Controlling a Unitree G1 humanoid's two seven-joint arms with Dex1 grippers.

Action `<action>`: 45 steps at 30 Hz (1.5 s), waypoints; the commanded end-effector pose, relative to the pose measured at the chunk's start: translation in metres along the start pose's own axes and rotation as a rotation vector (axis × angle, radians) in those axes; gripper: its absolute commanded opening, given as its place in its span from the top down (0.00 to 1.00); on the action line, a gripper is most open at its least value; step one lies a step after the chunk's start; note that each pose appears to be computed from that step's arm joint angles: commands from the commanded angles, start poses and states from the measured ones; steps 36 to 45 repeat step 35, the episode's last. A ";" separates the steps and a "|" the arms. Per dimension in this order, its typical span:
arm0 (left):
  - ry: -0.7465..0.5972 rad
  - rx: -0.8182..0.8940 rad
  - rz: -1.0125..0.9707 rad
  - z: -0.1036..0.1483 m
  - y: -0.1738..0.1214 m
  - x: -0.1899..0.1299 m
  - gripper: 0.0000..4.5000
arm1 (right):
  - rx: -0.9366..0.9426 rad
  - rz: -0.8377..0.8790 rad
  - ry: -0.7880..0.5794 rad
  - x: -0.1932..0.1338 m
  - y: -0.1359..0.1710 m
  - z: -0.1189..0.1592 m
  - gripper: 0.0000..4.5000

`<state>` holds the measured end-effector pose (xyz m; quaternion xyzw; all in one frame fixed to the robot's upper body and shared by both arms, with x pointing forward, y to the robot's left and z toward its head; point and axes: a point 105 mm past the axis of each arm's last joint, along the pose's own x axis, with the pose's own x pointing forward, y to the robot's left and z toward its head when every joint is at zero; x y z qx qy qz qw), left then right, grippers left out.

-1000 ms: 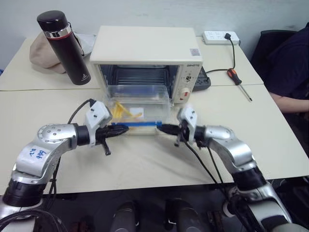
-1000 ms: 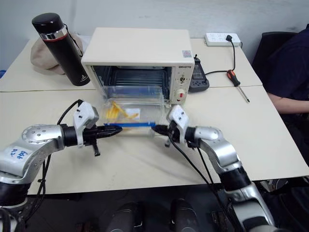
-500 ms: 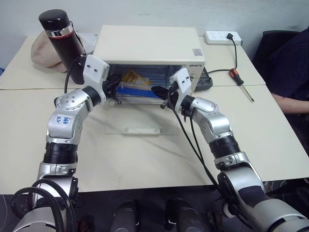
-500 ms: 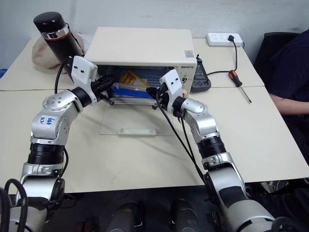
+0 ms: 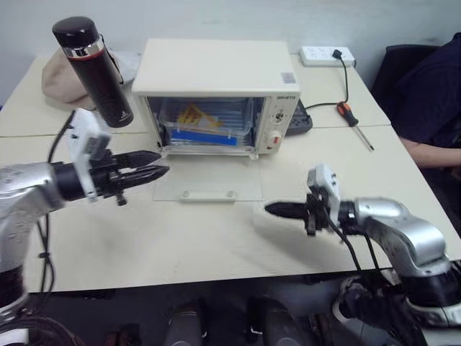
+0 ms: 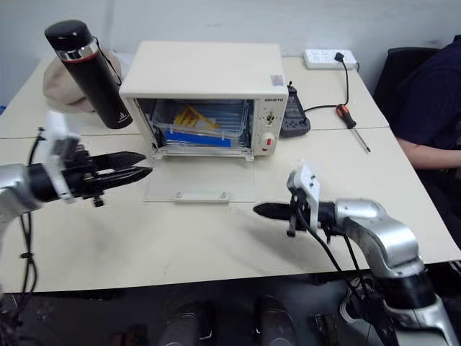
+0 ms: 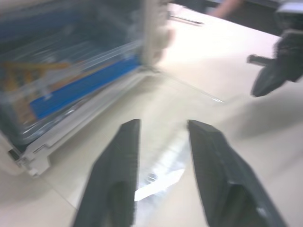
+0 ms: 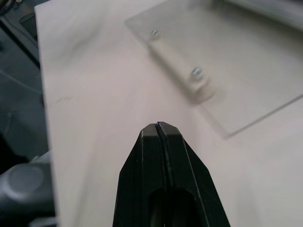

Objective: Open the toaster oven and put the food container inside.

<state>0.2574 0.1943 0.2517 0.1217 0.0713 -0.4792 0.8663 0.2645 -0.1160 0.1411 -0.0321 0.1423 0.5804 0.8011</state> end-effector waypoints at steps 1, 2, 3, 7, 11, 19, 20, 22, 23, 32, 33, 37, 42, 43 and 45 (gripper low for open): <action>0.063 0.071 -0.047 0.014 -0.011 -0.023 0.33 | 0.009 -0.099 0.020 0.010 -0.001 -0.016 1.00; 0.083 0.086 -0.042 0.015 -0.011 -0.027 0.26 | 0.020 -0.135 0.021 0.014 -0.004 -0.020 1.00; 0.089 0.096 -0.031 0.017 -0.008 -0.031 0.19 | 0.027 -0.177 0.012 0.018 -0.010 -0.022 1.00; 0.062 0.114 0.003 0.033 0.001 -0.043 0.01 | 0.069 -0.344 -0.051 0.035 -0.037 -0.025 1.00; 0.087 0.166 0.050 0.035 0.010 -0.046 0.01 | 0.073 -0.435 -0.131 0.055 -0.063 -0.016 1.00; 0.084 0.165 0.129 0.029 0.025 -0.052 0.00 | -0.066 -0.259 -0.334 0.020 -0.048 0.089 0.47; 0.083 0.159 0.138 0.028 0.027 -0.054 0.00 | -0.081 -0.247 -0.346 0.009 -0.047 0.102 0.42; 0.083 0.152 0.153 0.027 0.030 -0.058 0.00 | -0.134 -0.246 -0.328 -0.014 -0.050 0.122 0.27; 0.080 0.153 0.158 0.028 0.031 -0.061 0.00 | -0.153 -0.240 -0.308 -0.026 -0.050 0.128 0.18; 0.036 0.167 0.219 0.045 0.038 -0.085 0.00 | -0.233 -0.175 -0.172 -0.080 -0.038 0.140 0.00; 0.020 0.167 0.229 0.049 0.039 -0.087 0.00 | -0.237 -0.174 -0.171 -0.080 -0.038 0.139 0.00; 0.017 0.171 0.234 0.049 0.039 -0.085 0.00 | -0.224 -0.178 -0.183 -0.077 -0.040 0.135 0.00; 0.017 0.171 0.234 0.049 0.039 -0.085 0.00 | -0.224 -0.178 -0.183 -0.077 -0.040 0.135 0.00; 0.017 0.171 0.234 0.049 0.039 -0.085 0.00 | -0.224 -0.178 -0.183 -0.077 -0.040 0.135 0.00; 0.017 0.171 0.234 0.049 0.039 -0.085 0.00 | -0.224 -0.178 -0.183 -0.077 -0.040 0.135 0.00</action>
